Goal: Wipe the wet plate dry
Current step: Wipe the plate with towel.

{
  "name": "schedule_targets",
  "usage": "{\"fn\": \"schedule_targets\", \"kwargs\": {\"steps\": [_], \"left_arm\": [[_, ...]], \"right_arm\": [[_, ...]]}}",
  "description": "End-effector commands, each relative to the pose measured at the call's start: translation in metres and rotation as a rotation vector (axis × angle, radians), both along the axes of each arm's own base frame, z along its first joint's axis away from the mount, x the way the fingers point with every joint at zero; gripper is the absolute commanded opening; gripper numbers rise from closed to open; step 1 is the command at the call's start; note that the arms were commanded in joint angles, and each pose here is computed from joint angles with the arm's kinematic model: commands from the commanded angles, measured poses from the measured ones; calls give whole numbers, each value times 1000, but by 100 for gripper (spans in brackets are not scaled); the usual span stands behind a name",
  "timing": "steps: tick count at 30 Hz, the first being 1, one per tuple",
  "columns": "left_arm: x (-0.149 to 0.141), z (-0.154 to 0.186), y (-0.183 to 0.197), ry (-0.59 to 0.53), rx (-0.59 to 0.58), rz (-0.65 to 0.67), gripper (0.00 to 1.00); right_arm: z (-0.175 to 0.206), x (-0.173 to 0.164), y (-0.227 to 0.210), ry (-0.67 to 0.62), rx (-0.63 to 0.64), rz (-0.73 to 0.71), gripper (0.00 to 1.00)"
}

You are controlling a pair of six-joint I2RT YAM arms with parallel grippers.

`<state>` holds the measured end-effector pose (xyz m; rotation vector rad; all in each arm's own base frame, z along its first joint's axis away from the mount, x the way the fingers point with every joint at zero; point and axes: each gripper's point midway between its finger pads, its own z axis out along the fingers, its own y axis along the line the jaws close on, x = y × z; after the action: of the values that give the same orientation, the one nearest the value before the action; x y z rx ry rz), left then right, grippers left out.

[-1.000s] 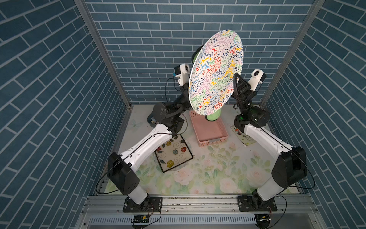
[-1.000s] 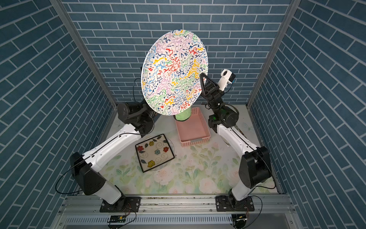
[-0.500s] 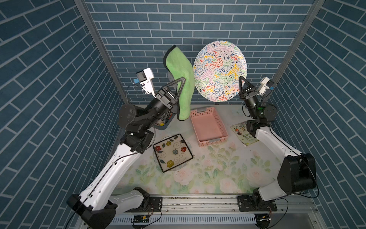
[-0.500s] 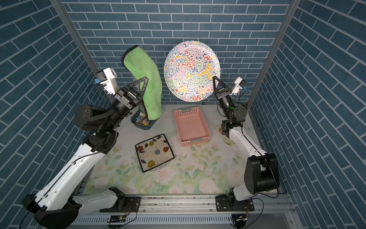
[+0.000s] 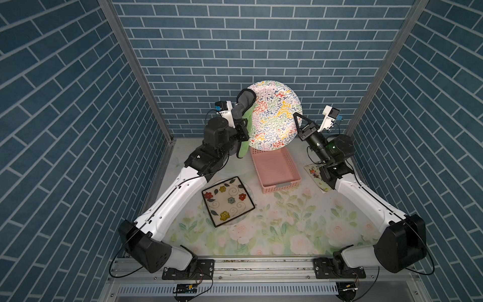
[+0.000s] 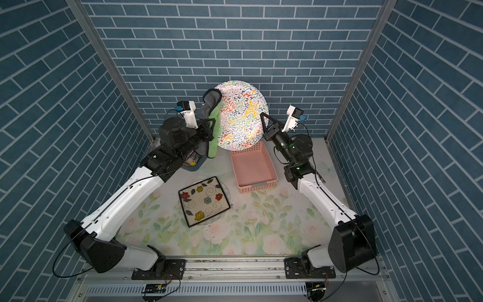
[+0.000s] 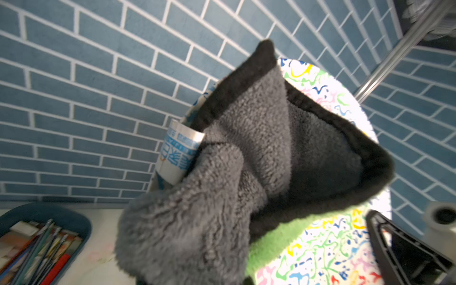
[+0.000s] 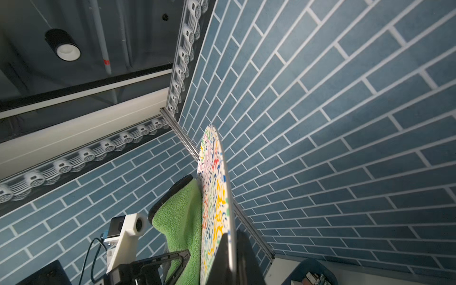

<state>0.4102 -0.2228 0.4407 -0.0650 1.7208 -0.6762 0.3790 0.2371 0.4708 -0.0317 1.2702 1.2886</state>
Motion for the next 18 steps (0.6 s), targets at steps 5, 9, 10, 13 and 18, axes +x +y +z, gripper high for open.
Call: {"fn": "schedule_targets", "kwargs": {"steps": [5,9,10,13,18], "left_arm": [[24,-22,52,75,86,197,0],[28,-13,49,61,81,128,0],[27,-7,39,45,82,66,0],[8,-2,-24,26,68,-237,0],[-36,-53,-93,120,186,-472,0]], "right_arm": [[46,-89,45,-135,113,247,0],[39,-103,62,-130,88,309,0],[39,-103,64,-130,81,311,0],[49,-95,58,-150,73,274,0],[68,-60,13,-143,136,185,0]]}}
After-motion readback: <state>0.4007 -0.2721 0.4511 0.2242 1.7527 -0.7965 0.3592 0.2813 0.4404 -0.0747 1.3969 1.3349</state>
